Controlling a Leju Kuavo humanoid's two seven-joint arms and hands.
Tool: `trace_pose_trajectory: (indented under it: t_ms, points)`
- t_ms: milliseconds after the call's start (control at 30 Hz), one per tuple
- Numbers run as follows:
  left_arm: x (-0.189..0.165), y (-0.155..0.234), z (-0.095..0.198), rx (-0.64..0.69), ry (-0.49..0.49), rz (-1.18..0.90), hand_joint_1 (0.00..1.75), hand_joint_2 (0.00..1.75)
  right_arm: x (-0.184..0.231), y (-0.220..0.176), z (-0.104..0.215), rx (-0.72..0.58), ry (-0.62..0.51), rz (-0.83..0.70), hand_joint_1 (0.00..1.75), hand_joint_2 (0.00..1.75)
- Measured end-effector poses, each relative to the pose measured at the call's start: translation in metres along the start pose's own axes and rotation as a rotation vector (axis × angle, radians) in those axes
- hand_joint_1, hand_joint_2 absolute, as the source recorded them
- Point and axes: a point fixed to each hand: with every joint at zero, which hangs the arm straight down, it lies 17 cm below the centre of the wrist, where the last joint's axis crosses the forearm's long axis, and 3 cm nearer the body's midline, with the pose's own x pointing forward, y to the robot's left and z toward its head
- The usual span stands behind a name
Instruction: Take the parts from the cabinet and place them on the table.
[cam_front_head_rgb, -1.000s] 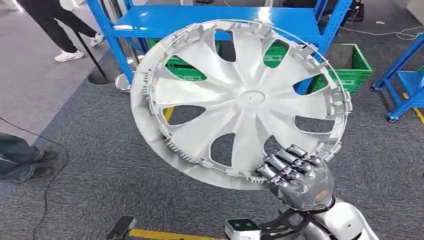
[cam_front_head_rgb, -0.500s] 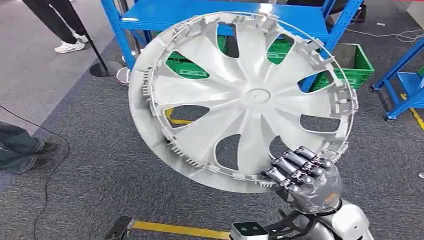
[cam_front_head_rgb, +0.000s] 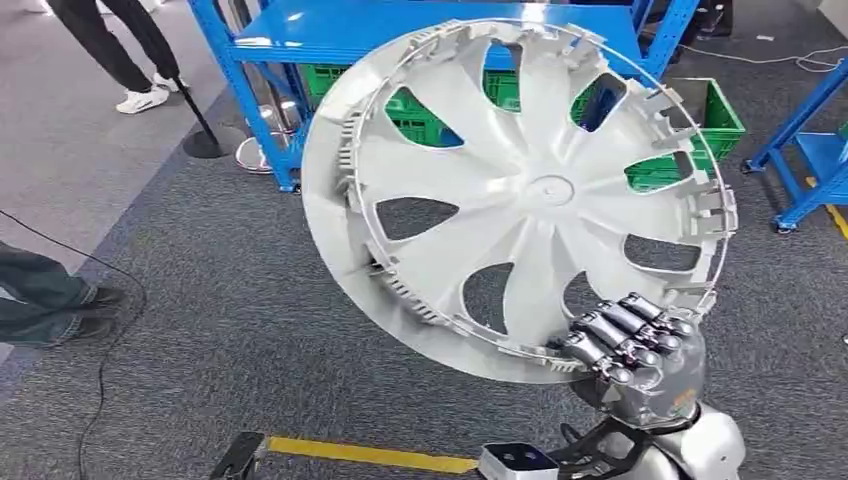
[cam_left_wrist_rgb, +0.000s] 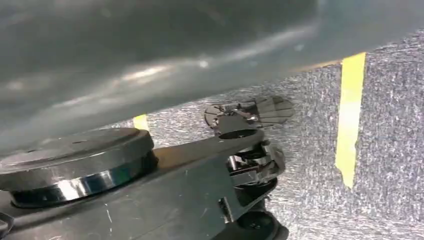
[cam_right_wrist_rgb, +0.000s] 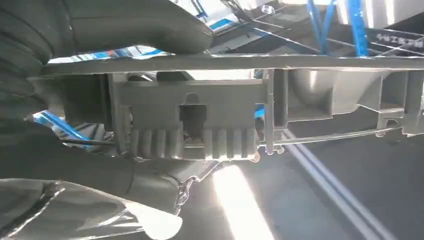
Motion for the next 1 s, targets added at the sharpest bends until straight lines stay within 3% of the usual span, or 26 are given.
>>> trace_pose_trajectory:
  t_ms: [1000]
  points:
    - [-0.002,0.002,0.000,0.008,0.002,0.017,0.00,0.00,-0.015,0.002,0.007,-0.012,0.105,-0.054,1.75,1.75]
